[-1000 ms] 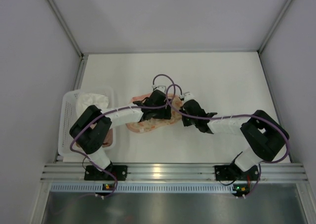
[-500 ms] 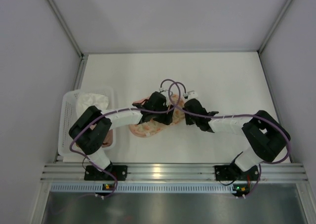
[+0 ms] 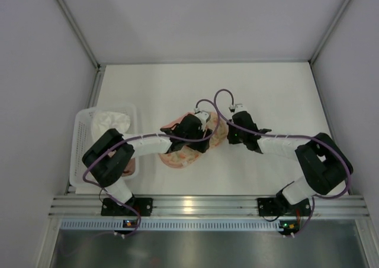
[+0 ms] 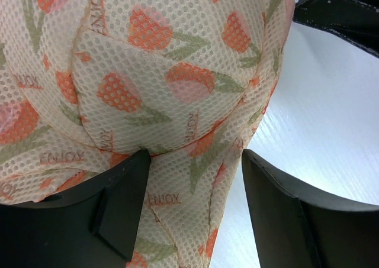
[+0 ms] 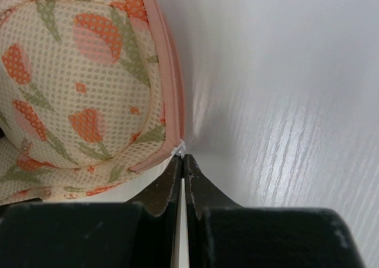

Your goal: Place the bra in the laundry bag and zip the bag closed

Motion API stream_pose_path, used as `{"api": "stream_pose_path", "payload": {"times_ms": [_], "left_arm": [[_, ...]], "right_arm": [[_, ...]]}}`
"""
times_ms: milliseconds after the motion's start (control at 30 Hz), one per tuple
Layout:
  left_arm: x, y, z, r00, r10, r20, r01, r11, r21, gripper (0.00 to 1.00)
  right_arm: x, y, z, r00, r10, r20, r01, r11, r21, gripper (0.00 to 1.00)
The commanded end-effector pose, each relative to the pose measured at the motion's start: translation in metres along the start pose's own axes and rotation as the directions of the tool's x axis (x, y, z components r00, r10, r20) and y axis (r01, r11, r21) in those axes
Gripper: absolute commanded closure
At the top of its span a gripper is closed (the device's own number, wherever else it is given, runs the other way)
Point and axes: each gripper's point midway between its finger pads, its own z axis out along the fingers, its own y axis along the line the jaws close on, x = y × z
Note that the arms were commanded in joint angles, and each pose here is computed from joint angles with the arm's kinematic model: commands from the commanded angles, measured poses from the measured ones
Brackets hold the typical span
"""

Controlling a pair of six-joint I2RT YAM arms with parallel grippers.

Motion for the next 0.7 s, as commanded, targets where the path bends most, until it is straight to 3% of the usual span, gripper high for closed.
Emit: {"api": "stream_pose_path", "payload": {"times_ms": [0,233,333,367,433,533,667], "left_arm": [[0.032,0.031,-0.012,0.989,-0.029,-0.143,0.005,0.987,-0.163,0.29],[-0.063,-0.018,-0.06,0.99,-0.106,0.09,0.107,0.994,0.003,0.25],[-0.071,-0.015,-0.079,0.971,-0.2,0.131,0.207,0.977,-0.042,0.25],[-0.076,0.002,-0.085,0.956,-0.237,0.174,0.262,0.955,-0.136,0.24],[-0.055,0.019,-0.094,0.916,-0.372,0.149,0.399,0.879,-0.261,0.23],[-0.037,0.026,-0.101,0.856,-0.49,0.165,0.517,0.799,-0.308,0.24],[0.001,0.04,-0.107,0.808,-0.564,0.17,0.584,0.725,-0.365,0.26]], "right_arm": [[-0.012,-0.017,-0.003,0.999,0.027,0.046,-0.029,0.999,0.046,1.0],[0.008,-0.028,-0.013,0.985,0.173,0.017,-0.174,0.978,0.113,1.0],[0.022,-0.029,-0.02,0.955,0.298,-0.007,-0.293,0.943,0.158,1.0],[0.023,-0.026,-0.022,0.929,0.369,0.003,-0.364,0.914,0.178,1.0],[0.028,-0.018,-0.025,0.913,0.407,-0.008,-0.399,0.9,0.174,1.0],[0.025,-0.004,-0.028,0.897,0.443,0.011,-0.44,0.887,0.143,1.0],[0.028,0.008,-0.033,0.915,0.403,0.009,-0.401,0.906,0.134,1.0]]}}
